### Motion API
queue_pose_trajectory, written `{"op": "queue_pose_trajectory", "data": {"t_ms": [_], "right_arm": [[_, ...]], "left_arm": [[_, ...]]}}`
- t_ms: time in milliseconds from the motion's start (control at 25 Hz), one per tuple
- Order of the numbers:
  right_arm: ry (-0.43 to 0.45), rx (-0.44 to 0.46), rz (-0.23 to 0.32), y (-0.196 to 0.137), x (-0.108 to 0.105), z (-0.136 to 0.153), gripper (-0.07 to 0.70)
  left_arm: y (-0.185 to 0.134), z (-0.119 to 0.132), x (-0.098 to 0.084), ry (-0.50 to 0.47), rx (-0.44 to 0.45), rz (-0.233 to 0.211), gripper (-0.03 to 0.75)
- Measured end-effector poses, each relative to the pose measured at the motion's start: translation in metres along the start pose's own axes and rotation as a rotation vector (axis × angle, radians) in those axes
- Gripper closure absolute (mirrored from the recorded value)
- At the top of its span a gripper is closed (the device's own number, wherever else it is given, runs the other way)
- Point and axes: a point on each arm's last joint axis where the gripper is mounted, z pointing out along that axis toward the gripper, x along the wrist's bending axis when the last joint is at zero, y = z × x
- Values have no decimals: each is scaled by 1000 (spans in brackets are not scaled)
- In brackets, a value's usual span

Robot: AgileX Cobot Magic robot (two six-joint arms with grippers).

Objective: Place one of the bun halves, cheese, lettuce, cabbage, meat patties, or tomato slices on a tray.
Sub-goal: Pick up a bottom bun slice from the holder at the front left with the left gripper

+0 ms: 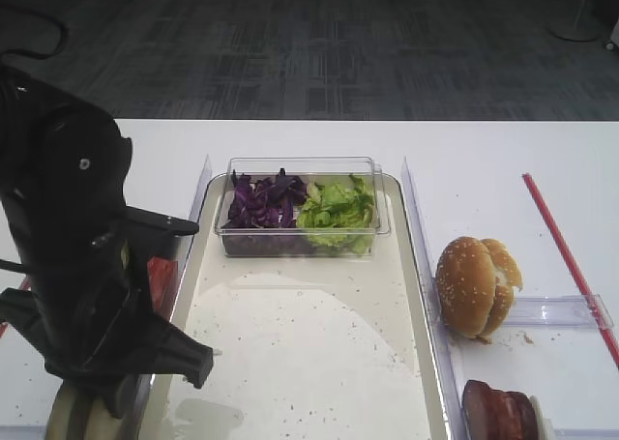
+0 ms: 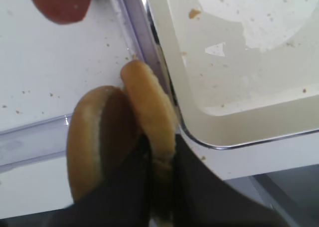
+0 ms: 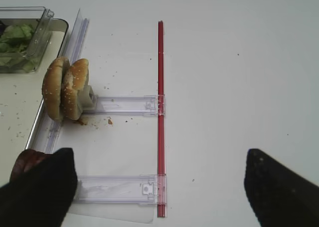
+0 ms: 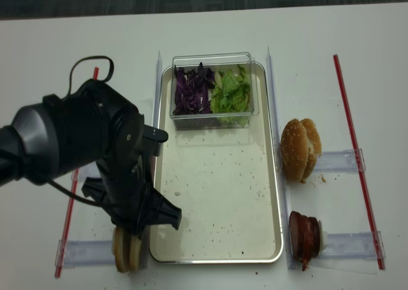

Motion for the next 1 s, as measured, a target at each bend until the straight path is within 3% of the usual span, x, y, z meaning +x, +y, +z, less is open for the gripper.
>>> {"op": "queue_pose_trajectory", "data": {"t_ms": [400,600,840,1000], "right_arm": [[0,0,0,0,0,0,-60],[0,0,2,0,0,0,-60],[0,0,2,0,0,0,-60],[0,0,2,0,0,0,-60]], "left_arm": [[13,-34,-5,-7,-6,-3,671],[22,-52,-9,-28,-59,7,671],[24,-57,-10,-32,-71,41,671],[24,-57,-11,-41,-68,99,671]]}}
